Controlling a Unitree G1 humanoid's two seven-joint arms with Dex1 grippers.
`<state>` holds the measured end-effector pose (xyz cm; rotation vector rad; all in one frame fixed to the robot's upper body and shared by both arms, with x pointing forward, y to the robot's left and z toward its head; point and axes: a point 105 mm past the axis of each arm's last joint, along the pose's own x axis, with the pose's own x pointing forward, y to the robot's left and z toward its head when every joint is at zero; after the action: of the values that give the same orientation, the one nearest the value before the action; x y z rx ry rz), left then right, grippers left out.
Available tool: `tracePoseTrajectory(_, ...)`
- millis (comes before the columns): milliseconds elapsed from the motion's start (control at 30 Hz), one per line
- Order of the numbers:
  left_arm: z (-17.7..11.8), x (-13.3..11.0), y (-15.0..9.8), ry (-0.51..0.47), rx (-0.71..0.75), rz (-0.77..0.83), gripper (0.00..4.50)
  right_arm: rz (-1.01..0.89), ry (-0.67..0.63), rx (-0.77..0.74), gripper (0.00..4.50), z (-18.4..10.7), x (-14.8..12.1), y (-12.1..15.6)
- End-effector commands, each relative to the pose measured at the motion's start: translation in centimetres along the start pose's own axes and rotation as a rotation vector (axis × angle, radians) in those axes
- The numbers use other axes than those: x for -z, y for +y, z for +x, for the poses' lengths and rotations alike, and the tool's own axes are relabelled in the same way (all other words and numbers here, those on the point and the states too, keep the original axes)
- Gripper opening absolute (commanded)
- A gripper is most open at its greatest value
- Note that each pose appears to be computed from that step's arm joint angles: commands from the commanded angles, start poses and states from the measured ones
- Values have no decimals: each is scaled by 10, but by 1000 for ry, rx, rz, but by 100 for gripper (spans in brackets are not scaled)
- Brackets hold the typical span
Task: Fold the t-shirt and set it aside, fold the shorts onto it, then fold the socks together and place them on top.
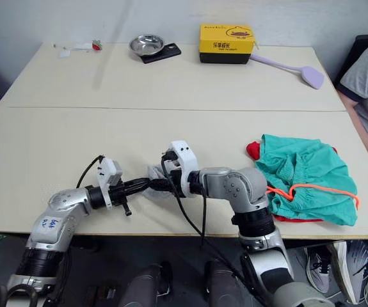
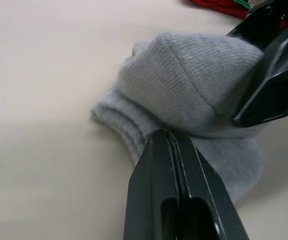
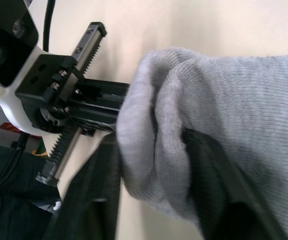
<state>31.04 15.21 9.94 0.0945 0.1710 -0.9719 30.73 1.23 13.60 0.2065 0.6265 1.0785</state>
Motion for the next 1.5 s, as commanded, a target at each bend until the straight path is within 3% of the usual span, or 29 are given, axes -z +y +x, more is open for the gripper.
tracePoseTrajectory(33, -24, -8, -1, -4, 37, -81, 0, -52, -9, -156, 319, -13, -10, 18)
tracePoseTrajectory(167, -54, -14, 10, 82, 16, -60, 0, -89, -47, -310, 448, -35, -21, 29)
tracePoseTrajectory(367, -69, -37, 20, 50, -3, -52, 0, -145, -133, -382, 448, -67, -31, 22)
tracePoseTrajectory(467, -56, -65, 10, -60, 68, -66, 0, -228, -239, -329, 386, -76, -39, 8)
tracePoseTrajectory(600, -23, -88, -7, -154, 163, -56, 0, -440, -310, -194, 244, -66, -37, -10)
tracePoseTrajectory(700, 1, -85, -18, -151, 198, -42, 0, -544, -316, -151, 137, -57, -30, -15)
tracePoseTrajectory(833, 22, -62, -22, -81, 184, -13, 0, -570, -335, -112, 6, -45, -25, -20)
tracePoseTrajectory(1033, 25, -28, -1, 32, 65, 31, 0, -587, -314, -88, 6, -27, -12, -23)
tracePoseTrajectory(1300, 15, 15, -7, 141, 51, -20, 0, -530, -250, 43, 6, -12, 9, -52)
tracePoseTrajectory(1400, 16, 22, -8, 140, 40, -42, 0, -492, -277, 74, 6, -15, 9, -60)
tracePoseTrajectory(1500, 19, 18, -7, 77, 8, -116, 0, -382, -364, 44, 6, -25, 1, -61)
